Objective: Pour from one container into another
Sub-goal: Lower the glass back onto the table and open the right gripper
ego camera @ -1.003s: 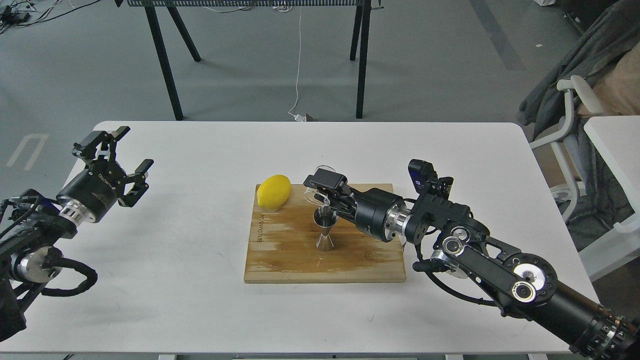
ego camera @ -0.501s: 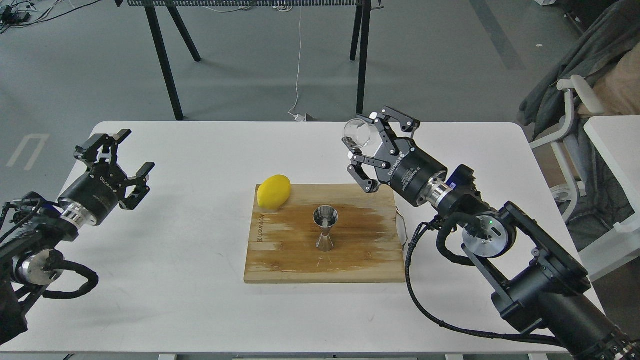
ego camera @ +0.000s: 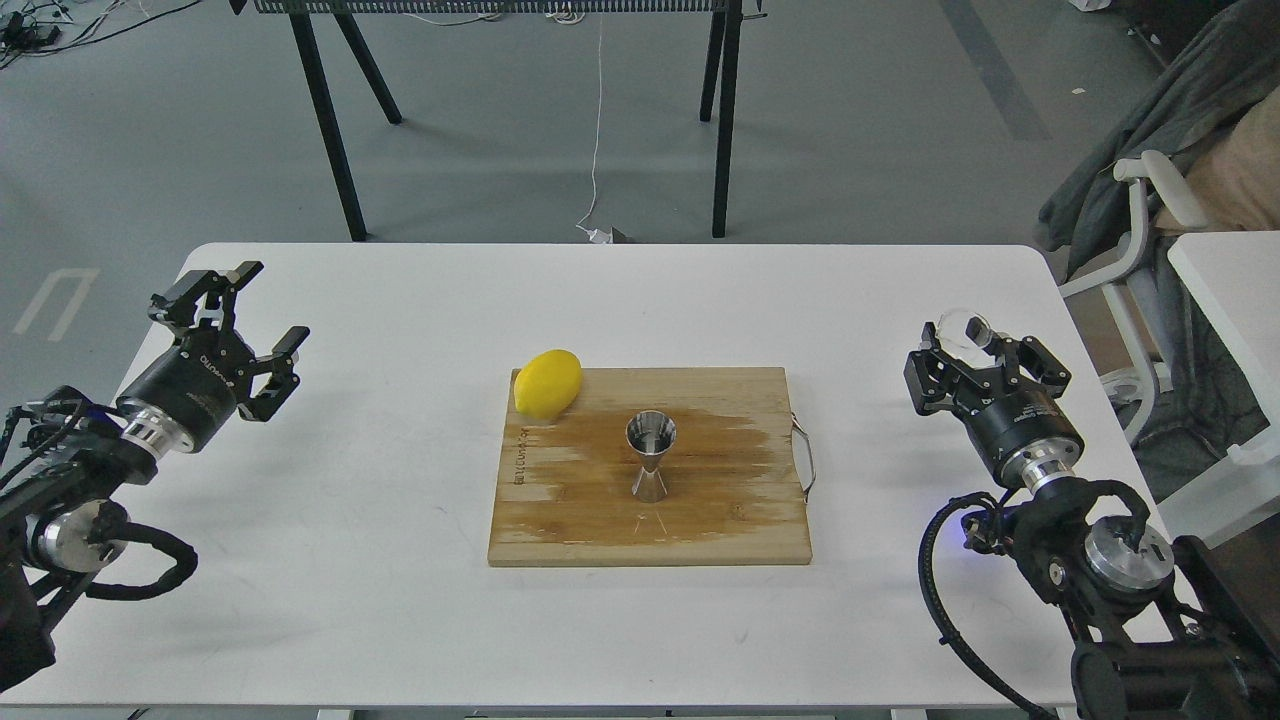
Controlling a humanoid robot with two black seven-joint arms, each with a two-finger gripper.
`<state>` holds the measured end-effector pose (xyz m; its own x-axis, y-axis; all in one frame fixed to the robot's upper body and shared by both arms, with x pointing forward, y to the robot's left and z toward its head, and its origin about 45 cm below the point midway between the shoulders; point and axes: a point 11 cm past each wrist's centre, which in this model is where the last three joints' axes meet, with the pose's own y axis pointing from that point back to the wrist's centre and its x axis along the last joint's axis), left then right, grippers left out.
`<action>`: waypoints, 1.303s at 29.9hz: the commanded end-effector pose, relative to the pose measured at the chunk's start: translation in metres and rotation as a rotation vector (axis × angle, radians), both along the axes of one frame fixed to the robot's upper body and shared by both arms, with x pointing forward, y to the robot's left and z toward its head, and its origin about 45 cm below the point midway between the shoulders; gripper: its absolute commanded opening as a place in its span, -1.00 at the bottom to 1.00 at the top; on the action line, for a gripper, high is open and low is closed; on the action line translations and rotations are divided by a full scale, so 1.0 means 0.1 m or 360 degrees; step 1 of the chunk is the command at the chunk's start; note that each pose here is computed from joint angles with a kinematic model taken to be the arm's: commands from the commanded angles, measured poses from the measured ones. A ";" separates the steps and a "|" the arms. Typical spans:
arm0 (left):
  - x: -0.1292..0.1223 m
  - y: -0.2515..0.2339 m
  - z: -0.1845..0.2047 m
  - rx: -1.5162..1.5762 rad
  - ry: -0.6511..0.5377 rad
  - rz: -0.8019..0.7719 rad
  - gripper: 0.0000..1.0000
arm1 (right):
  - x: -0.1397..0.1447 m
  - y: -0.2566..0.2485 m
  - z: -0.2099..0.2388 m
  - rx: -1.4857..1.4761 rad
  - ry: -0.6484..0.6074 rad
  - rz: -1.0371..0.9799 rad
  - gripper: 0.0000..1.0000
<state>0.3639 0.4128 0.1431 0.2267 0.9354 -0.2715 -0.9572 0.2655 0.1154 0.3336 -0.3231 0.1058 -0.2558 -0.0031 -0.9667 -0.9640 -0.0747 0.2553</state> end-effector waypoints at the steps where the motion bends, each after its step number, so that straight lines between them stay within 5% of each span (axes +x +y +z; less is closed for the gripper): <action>1: 0.00 0.00 0.00 0.0000 0.0000 0.0000 0.74 | -0.08 -0.11 -0.19 -0.0004 0.0091 -0.0049 -0.18; 17: -0.03 0.02 -0.03 0.0002 0.0014 0.0005 0.74 | -0.25 -0.15 -0.46 -0.0015 0.0226 -0.0069 -0.15; 39: -0.04 0.03 -0.04 0.0005 0.0017 0.0011 0.74 | -0.38 -0.07 -0.62 -0.0041 0.0308 -0.0016 0.13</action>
